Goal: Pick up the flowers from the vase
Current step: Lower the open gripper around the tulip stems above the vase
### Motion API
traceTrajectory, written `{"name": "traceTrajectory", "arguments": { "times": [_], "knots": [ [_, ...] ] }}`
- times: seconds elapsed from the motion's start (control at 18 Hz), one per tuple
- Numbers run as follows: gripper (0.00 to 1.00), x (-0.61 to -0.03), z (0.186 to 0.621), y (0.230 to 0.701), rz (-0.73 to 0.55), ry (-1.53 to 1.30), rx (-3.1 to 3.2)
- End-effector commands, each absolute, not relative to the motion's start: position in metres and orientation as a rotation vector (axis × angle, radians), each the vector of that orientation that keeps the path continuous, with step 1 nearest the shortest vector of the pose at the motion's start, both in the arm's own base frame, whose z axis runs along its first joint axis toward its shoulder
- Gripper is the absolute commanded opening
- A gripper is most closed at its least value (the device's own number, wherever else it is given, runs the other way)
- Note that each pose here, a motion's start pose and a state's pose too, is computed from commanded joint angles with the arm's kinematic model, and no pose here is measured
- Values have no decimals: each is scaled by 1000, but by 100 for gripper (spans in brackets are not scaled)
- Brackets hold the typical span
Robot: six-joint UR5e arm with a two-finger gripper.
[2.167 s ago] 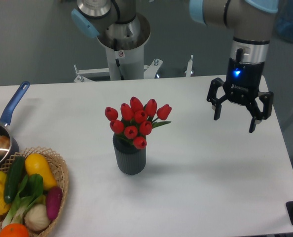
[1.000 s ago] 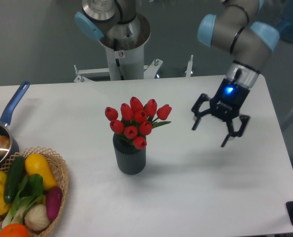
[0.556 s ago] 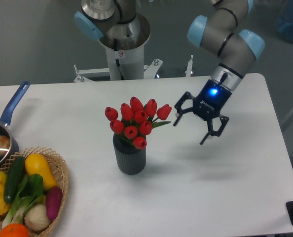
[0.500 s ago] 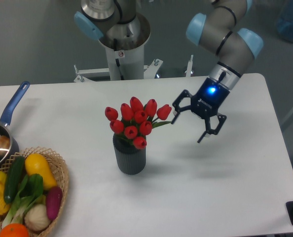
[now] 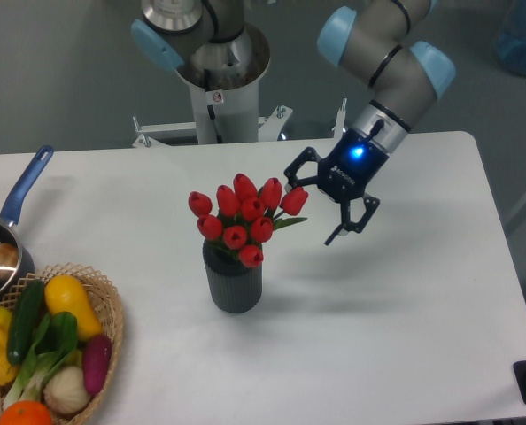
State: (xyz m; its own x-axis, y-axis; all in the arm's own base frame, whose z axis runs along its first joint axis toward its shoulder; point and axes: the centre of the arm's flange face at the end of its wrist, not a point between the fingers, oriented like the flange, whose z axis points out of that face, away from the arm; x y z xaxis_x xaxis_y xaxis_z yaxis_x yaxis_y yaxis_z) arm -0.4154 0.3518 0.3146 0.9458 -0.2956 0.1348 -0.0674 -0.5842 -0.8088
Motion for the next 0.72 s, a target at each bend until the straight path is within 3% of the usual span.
{"name": "traceTrajectory", "arguments": {
  "times": [0.72],
  "knots": [
    [100, -394, 308, 369, -388, 293, -2200]
  ]
}}
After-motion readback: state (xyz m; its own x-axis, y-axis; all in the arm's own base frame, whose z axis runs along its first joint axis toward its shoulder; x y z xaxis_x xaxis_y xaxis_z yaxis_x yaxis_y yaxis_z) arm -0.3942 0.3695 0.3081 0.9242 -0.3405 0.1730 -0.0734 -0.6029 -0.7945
